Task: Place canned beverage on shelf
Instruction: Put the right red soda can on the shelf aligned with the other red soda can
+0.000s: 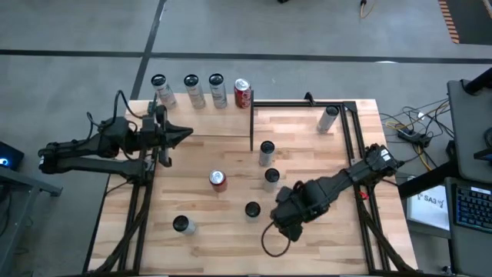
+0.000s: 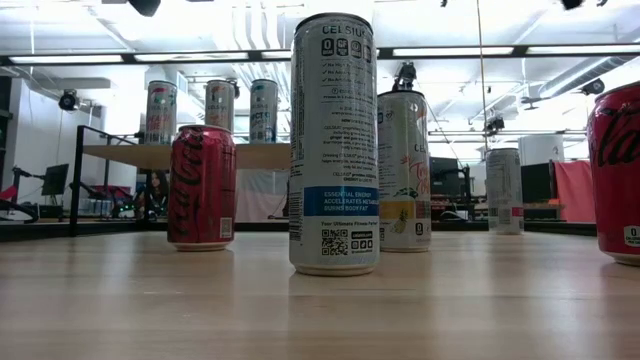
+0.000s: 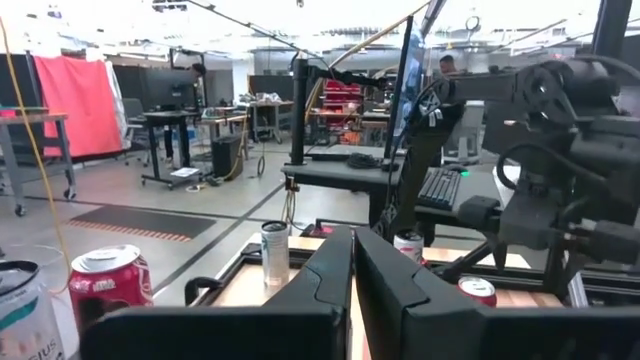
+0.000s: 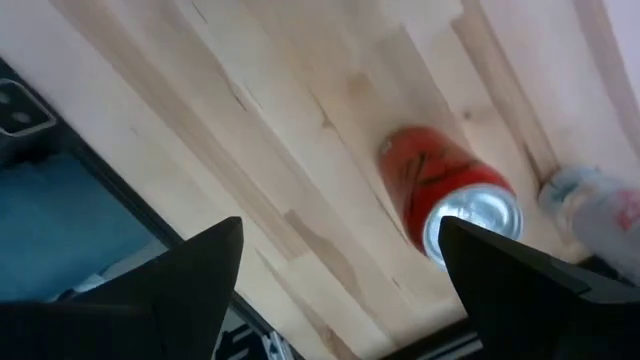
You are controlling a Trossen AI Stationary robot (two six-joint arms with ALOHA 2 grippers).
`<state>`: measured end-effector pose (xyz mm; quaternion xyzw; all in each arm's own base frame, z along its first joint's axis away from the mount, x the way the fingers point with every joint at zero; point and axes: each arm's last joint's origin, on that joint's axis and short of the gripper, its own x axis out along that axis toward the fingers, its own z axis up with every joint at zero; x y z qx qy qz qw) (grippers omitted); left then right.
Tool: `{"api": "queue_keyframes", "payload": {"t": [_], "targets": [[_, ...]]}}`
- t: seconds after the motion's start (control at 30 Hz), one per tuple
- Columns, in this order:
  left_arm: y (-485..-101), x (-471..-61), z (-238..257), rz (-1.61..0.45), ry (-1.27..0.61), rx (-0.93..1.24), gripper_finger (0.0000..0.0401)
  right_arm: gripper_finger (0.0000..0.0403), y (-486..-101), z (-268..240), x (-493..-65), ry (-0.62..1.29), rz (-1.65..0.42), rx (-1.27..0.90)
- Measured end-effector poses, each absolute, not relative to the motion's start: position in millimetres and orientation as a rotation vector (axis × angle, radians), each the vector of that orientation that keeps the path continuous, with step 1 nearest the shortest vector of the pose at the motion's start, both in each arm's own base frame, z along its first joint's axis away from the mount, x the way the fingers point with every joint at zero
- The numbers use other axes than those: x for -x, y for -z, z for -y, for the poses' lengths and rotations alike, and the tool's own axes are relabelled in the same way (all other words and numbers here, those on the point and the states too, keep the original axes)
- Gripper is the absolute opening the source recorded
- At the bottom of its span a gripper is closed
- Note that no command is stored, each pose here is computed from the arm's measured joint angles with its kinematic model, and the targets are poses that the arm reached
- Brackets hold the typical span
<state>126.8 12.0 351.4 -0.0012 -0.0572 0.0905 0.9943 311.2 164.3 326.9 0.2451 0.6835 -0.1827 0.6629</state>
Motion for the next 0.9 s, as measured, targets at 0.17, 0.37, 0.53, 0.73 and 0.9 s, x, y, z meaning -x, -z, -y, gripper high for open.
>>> {"api": "queue_keyframes", "payload": {"t": [0.17, 0.37, 0.53, 0.73, 0.9], "targets": [[-354, -126, -12, 0.144, -0.181, 0.012, 0.0000, 0.0327, -312, -167, -302, 0.478, -1.602, -0.562], [-355, -126, -12, 0.154, -0.181, 0.012, 0.0000, 0.0327, -303, -158, -282, 0.567, -1.644, -0.591], [-355, -126, -12, 0.153, -0.181, 0.006, 0.0000, 0.0327, -303, -147, -264, 0.627, -1.626, -0.618], [-356, -126, -12, 0.152, -0.182, -0.013, 0.0000, 0.0327, -291, -141, -253, 0.613, -1.566, -0.693], [-356, -126, -12, 0.152, -0.183, -0.016, 0.0000, 0.0327, -271, -139, -249, 0.649, -1.571, -0.703]]}}
